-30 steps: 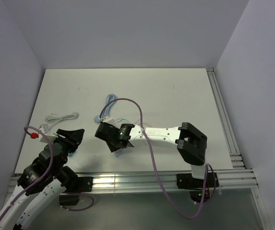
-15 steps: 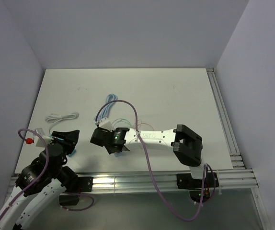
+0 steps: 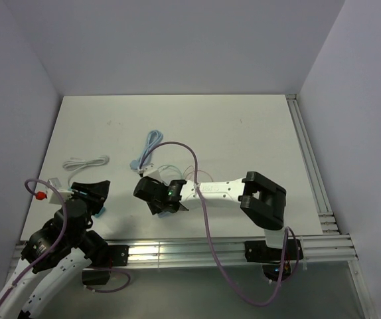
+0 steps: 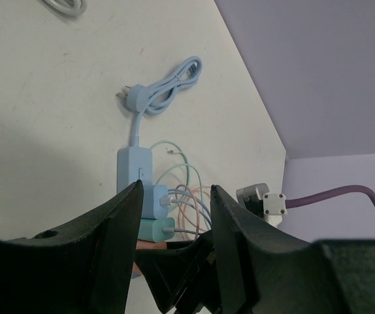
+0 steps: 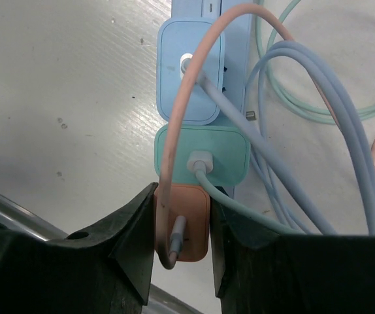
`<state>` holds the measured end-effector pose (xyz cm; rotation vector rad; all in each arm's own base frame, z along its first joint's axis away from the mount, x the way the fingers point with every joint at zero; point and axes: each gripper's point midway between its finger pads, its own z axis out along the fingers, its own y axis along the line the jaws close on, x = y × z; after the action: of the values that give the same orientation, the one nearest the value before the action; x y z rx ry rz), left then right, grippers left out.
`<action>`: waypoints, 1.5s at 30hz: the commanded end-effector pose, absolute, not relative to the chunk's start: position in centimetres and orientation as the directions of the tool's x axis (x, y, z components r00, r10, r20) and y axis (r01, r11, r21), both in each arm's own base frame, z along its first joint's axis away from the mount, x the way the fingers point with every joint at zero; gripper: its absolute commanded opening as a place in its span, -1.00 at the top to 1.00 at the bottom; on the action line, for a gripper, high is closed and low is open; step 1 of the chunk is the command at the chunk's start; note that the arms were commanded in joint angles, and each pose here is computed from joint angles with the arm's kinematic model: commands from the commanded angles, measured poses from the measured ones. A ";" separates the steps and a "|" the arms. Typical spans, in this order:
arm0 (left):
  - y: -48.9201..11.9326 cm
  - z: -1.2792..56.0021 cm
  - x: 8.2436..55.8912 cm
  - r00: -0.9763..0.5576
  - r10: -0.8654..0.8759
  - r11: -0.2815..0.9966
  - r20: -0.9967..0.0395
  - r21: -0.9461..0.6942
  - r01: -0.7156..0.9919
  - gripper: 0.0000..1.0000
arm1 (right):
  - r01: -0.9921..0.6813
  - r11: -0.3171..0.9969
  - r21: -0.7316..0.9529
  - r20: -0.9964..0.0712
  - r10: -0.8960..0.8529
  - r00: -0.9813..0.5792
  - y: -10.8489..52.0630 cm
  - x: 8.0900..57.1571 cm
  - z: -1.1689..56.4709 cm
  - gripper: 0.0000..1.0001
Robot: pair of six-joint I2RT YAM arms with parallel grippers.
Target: Insert the plug
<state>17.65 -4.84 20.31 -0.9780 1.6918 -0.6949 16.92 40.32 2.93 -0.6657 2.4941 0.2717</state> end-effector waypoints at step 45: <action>-6.0 21.3 18.2 -0.179 -0.857 0.515 -0.484 -0.826 -0.230 -0.33 | -0.672 0.680 0.294 -0.607 -0.410 -0.681 37.0 9.9 11.9 -0.89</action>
<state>17.78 -5.32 21.16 -0.9610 1.6873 -0.7250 11.36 36.86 9.89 -0.8092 2.4311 0.5824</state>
